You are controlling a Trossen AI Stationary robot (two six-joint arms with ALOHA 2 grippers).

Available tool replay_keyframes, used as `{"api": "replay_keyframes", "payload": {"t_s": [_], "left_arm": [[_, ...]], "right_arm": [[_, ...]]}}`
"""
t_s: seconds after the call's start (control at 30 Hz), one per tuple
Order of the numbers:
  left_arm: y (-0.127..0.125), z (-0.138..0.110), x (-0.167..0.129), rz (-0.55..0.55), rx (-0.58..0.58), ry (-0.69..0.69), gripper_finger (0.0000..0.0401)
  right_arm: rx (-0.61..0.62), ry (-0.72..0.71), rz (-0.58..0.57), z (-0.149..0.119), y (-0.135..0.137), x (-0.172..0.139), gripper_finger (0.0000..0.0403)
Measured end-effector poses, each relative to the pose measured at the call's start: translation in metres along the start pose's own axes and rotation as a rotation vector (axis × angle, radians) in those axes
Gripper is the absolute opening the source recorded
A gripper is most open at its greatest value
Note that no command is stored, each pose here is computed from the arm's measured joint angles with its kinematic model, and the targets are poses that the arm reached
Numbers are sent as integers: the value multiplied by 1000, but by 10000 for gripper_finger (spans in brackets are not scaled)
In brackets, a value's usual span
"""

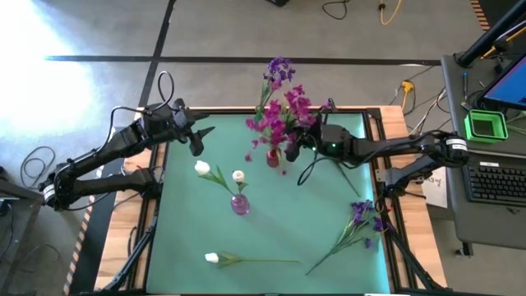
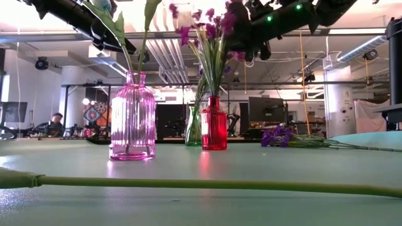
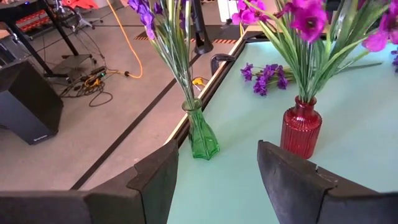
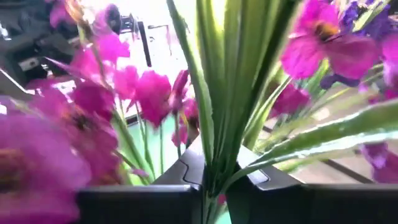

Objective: Sort flowers into vase by color
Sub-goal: Put the pink flower into the red vase

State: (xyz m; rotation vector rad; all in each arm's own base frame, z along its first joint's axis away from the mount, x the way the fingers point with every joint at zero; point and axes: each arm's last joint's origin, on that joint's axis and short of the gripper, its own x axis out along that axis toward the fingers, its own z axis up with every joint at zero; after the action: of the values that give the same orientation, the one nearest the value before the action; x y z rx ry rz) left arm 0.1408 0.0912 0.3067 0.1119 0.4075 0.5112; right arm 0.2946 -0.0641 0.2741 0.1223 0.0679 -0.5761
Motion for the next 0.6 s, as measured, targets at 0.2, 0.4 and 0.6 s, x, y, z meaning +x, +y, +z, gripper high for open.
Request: {"api": "replay_keyframes", "payload": {"t_s": [0.2,0.4,0.6], "left_arm": [[0,0,0,0,0,0,207],[0,0,0,1,0,0,207],[0,0,0,2,0,0,207]], "right_arm": [[7,94,-12,14,3,3,28],[13,121,-15,22,6,4,28],[26,108,-17,17,5,4,28]]}}
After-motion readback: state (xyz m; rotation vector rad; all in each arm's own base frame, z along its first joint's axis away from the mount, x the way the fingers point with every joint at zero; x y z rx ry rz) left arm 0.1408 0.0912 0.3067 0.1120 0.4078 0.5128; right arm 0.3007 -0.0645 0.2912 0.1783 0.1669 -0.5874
